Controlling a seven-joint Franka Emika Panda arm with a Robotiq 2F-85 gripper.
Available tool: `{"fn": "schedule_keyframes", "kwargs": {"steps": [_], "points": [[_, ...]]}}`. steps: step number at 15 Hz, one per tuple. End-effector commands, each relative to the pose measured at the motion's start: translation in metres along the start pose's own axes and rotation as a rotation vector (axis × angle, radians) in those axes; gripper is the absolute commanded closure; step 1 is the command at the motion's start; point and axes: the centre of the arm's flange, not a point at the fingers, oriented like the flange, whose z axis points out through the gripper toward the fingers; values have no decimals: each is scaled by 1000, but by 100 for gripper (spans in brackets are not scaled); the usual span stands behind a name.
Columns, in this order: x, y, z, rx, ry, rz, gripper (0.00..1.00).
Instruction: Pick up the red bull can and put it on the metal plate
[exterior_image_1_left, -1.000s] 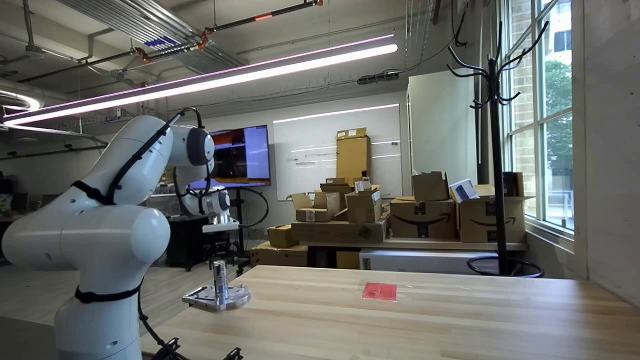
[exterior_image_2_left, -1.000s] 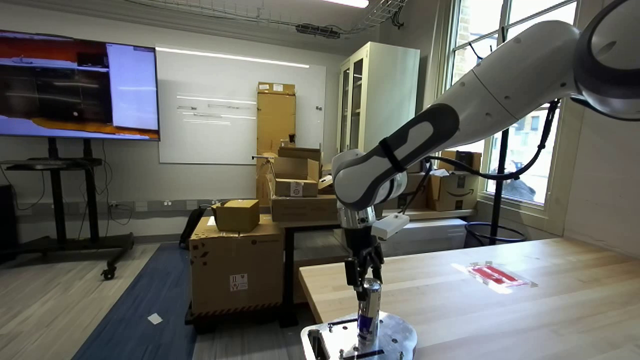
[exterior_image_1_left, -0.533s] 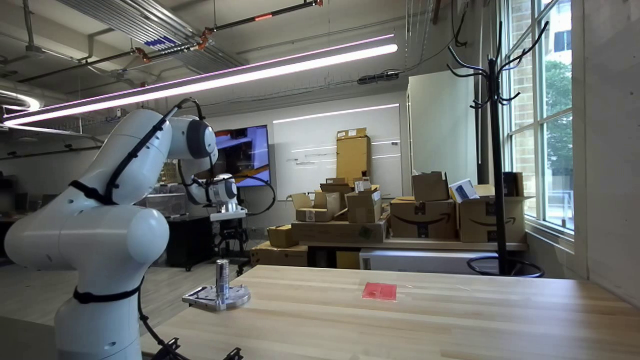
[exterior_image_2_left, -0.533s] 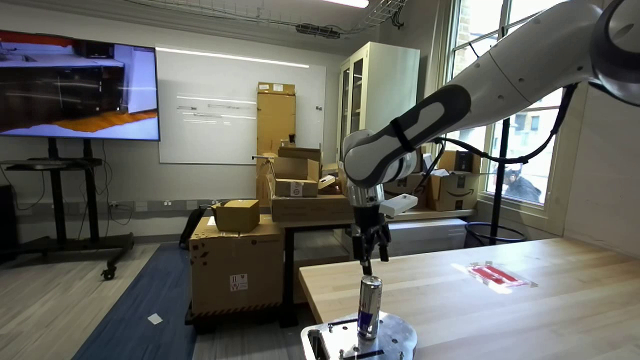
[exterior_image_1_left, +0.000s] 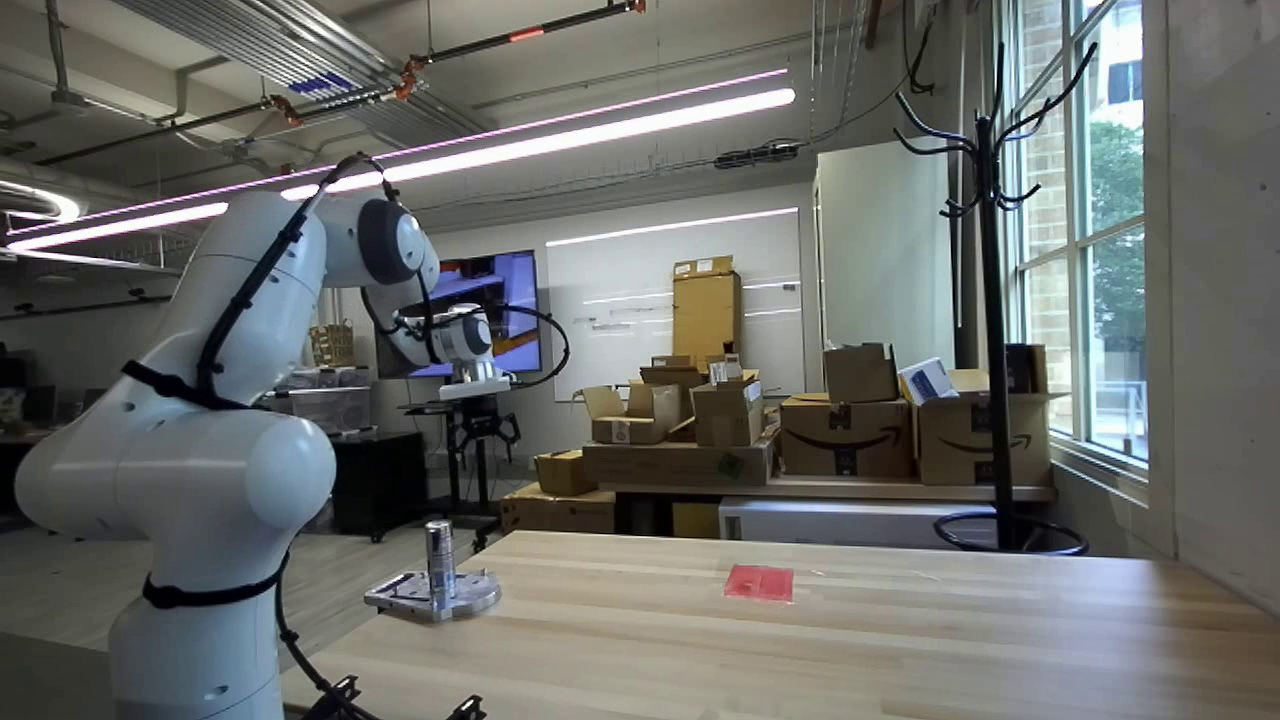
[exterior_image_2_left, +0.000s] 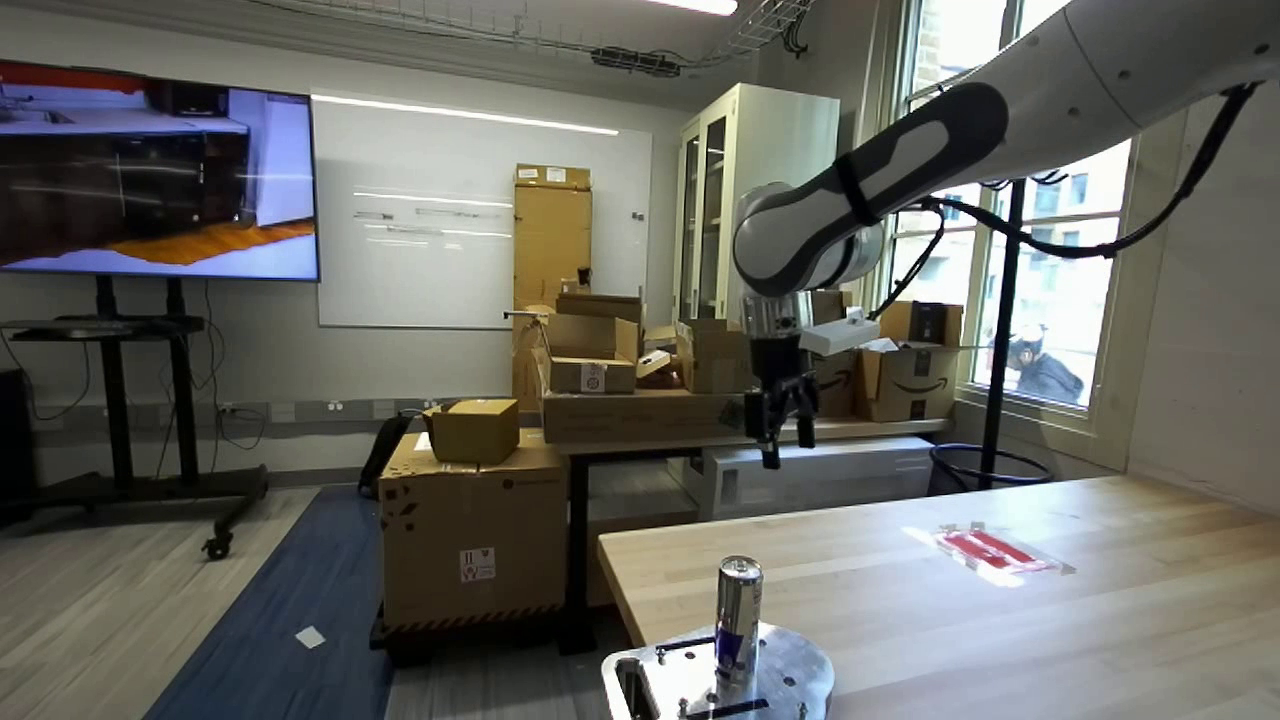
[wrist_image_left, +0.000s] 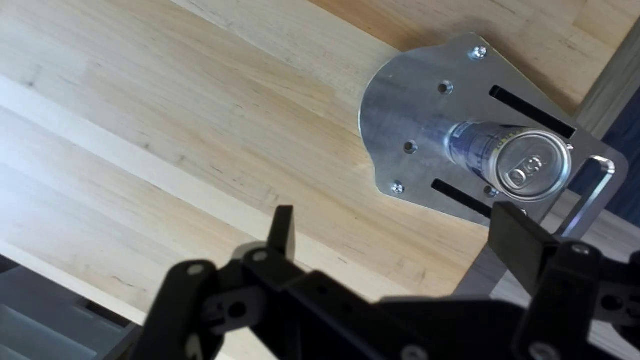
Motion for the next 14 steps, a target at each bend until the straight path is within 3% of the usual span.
{"fn": "schedule_keyframes", "kwargs": {"steps": [1, 7, 14], "points": [[-46, 37, -12, 18, -10, 105, 0], [-133, 102, -23, 92, 34, 307, 0], [-210, 116, -41, 67, 128, 420, 0]]}}
